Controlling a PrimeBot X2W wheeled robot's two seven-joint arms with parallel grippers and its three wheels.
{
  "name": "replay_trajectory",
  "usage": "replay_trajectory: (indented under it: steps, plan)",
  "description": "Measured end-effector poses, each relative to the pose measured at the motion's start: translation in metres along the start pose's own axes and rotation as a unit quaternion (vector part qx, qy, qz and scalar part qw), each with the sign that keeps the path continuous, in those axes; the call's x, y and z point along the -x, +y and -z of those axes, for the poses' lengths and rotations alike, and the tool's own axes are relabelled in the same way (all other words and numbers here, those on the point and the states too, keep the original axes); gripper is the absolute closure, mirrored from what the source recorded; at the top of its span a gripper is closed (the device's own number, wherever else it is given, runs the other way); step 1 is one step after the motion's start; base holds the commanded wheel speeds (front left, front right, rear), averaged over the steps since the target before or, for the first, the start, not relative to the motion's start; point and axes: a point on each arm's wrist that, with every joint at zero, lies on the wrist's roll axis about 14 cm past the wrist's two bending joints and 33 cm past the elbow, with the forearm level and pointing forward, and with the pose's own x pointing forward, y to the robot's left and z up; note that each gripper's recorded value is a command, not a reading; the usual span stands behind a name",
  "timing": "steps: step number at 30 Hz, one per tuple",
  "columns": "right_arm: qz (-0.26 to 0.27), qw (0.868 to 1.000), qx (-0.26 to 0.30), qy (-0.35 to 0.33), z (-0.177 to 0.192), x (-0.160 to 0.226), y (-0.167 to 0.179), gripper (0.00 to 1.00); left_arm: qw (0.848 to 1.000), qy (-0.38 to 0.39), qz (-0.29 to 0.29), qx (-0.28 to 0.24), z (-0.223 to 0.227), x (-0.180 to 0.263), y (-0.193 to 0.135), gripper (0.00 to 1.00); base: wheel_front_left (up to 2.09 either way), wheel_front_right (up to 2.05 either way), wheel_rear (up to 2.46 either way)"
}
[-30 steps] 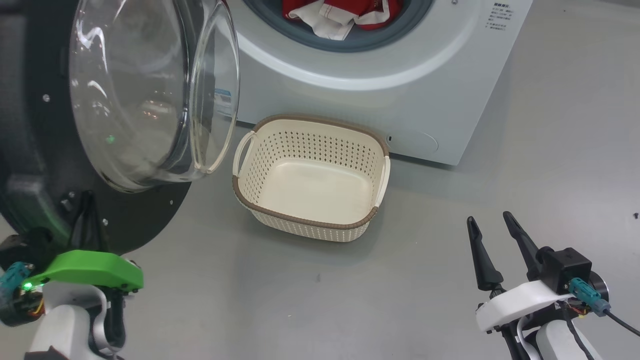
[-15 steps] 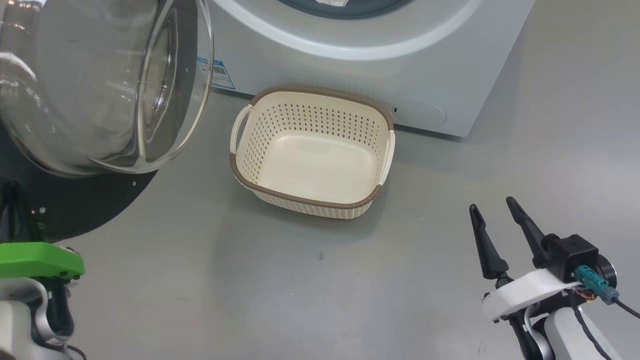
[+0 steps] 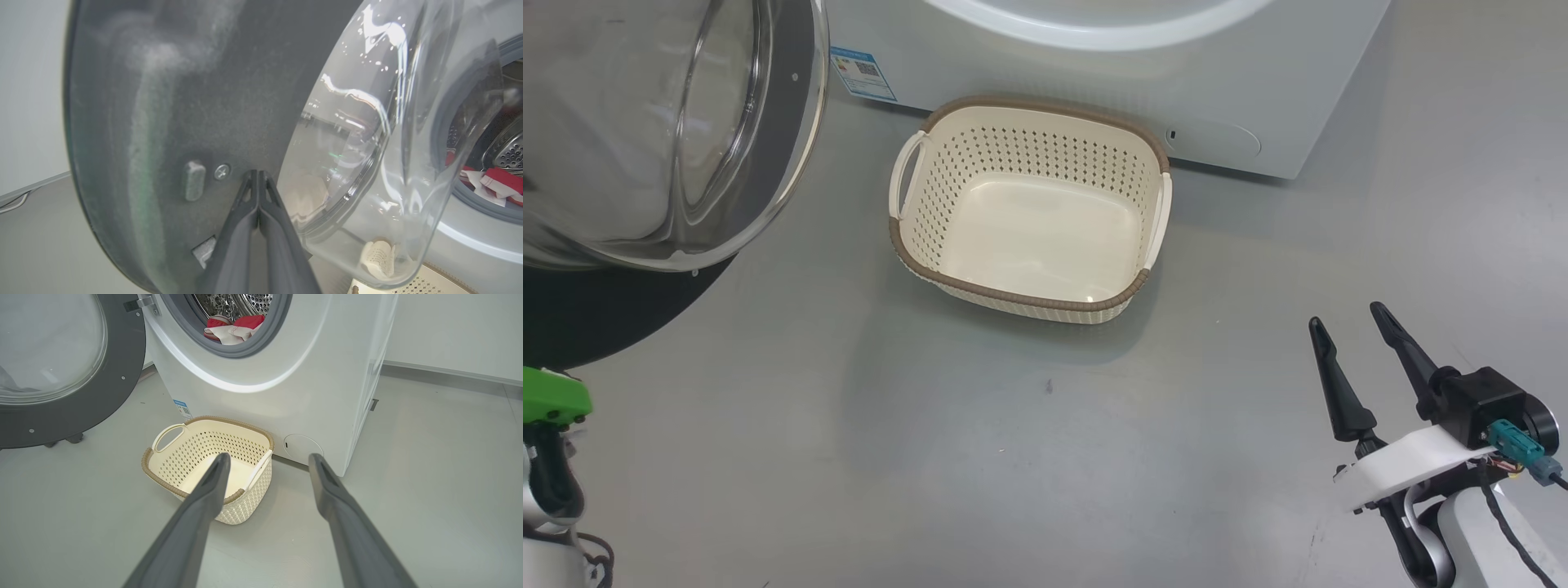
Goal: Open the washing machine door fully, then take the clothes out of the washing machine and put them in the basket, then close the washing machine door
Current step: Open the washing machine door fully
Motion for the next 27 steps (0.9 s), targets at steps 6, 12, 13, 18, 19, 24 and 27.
replay_trajectory:
  steps: [6, 12, 13, 18, 19, 24, 27]
  plan:
    - [-0.003, 1.0, 0.001, 0.004, 0.002, -0.003, -0.001, 0.0, 1.0, -0.001, -0.012, -0.008, -0.002, -0.004, 0.01, 1.0, 0.0, 0.0, 0.0]
    - [-0.007, 1.0, 0.006, 0.003, 0.001, -0.007, -0.003, 0.0, 1.0, -0.001, -0.022, 0.002, -0.003, -0.009, 0.013, 1.0, 0.0, 0.0, 0.0]
    - [-0.007, 1.0, 0.006, 0.003, 0.0, -0.007, -0.003, 0.0, 1.0, -0.001, -0.022, 0.002, -0.003, -0.01, 0.012, 1.0, 0.0, 0.0, 0.0]
    - [-0.008, 1.0, 0.008, -0.002, -0.004, -0.007, -0.001, 0.0, 1.0, 0.001, -0.025, 0.004, -0.002, -0.008, 0.015, 1.0, 0.0, 0.0, 0.0]
    - [-0.007, 1.0, 0.008, -0.004, -0.005, -0.006, -0.001, 0.0, 1.0, 0.001, -0.022, 0.006, -0.002, -0.007, 0.014, 1.0, 0.0, 0.0, 0.0]
    - [-0.003, 1.0, -0.001, -0.018, -0.016, -0.005, 0.004, 0.0, 1.0, 0.003, -0.008, 0.019, -0.001, -0.002, 0.009, 1.0, 0.0, 0.0, 0.0]
    - [-0.001, 0.999, -0.003, -0.033, -0.026, -0.004, 0.007, 0.0, 1.0, -0.002, 0.007, 0.014, -0.003, 0.001, 0.002, 1.0, 0.0, 0.0, 0.0]
